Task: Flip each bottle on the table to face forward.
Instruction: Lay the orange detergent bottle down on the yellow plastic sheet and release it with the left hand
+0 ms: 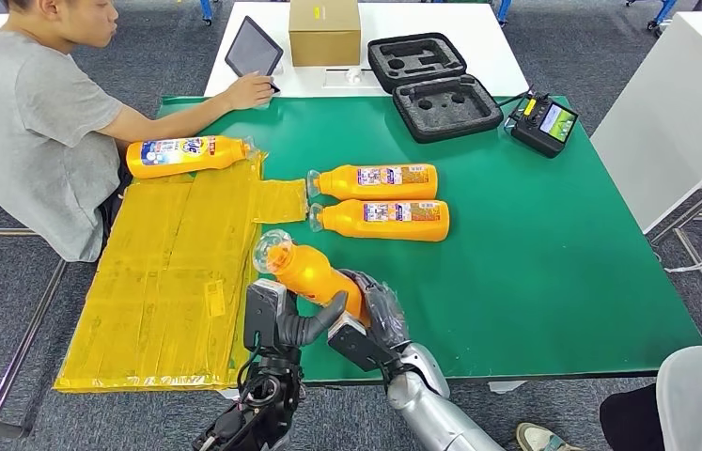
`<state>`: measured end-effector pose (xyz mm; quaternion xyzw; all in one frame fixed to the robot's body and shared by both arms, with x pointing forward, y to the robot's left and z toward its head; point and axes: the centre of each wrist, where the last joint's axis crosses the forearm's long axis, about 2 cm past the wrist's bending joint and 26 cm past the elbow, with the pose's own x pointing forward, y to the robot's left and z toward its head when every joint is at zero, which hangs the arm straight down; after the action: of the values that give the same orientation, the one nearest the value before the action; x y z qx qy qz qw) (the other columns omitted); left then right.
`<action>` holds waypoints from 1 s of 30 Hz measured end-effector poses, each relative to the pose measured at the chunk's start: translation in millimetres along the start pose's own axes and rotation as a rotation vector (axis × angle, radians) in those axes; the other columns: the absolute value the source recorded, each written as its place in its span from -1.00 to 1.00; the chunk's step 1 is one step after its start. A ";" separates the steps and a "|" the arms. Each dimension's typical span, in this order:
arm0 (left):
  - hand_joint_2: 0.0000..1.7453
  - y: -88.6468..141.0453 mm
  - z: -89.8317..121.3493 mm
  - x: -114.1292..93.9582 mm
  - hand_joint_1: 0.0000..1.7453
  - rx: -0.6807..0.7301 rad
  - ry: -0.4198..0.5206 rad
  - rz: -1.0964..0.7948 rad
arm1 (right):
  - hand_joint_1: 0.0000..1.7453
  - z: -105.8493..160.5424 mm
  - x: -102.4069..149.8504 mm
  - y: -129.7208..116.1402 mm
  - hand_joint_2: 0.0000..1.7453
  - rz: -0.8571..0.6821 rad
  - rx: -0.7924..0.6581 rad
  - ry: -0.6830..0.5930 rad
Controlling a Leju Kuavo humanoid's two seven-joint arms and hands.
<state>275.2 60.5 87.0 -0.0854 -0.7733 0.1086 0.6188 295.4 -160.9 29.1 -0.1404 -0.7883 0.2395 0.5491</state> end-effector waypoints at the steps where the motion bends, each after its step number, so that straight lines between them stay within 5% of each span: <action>1: 1.00 0.0 -0.3 0.2 0.45 0.000 -0.001 0.002 | 0.31 -0.2 0.3 0.4 1.00 0.001 0.001 -0.001; 3: 1.00 0.1 -0.7 0.3 0.84 0.001 0.000 0.006 | -0.54 -0.2 0.8 1.3 1.00 0.004 0.003 0.000; 5: 1.00 0.5 -0.9 0.3 0.97 0.002 0.000 0.009 | -0.99 0.1 1.1 2.3 1.00 0.006 0.002 0.001; 30: 1.00 8.3 -3.9 2.1 1.00 0.028 -0.010 0.029 | -1.00 3.4 2.5 8.5 1.00 -0.009 -0.015 0.014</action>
<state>278.5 69.2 87.6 -0.0875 -0.7733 0.1288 0.6146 291.0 -153.2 25.6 -0.1426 -0.7869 0.2299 0.5546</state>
